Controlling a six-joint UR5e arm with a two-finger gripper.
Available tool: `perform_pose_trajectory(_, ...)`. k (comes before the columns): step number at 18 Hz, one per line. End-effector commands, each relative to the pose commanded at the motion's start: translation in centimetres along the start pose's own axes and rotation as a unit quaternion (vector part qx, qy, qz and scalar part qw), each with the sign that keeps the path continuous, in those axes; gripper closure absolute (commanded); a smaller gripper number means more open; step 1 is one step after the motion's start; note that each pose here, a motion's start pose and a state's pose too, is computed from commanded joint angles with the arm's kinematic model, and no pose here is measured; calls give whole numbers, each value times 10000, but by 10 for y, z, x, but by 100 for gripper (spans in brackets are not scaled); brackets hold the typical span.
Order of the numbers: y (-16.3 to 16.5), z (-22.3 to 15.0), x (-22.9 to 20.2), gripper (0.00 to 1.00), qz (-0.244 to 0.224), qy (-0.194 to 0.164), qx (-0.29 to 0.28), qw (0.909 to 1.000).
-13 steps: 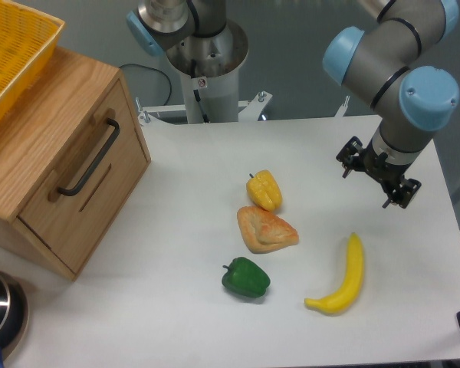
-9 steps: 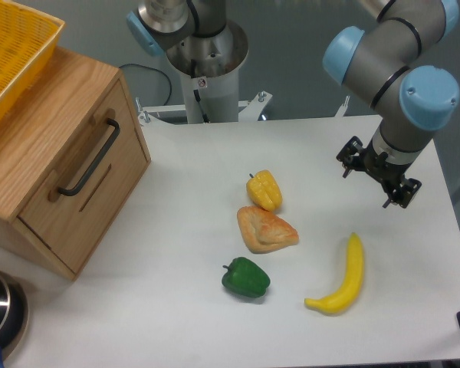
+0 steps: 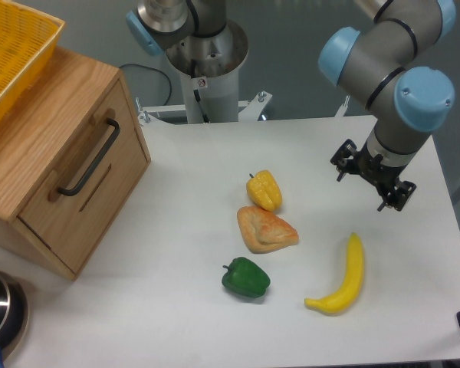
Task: Slide the top drawer open
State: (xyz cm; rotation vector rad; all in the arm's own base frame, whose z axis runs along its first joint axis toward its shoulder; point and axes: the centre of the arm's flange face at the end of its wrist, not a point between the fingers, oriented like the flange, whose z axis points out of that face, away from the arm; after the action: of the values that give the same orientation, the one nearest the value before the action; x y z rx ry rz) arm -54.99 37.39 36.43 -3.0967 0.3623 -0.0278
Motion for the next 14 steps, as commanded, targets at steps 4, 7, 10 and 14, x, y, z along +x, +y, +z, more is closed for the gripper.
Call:
perform_pose_trajectory(4, -11, 8, 10, 0, 65, 117, 181, 9997)
perform_pose_trajectory(7, -17, -21, 35, 0, -206, -49, 314, 9993)
perform_pose_trajectory(10, -22, -44, 56, 0, -239, -171, 515, 9982)
perform_pose_trajectory(14, -44, -60, 92, 0, -88, 177, 505, 9985)
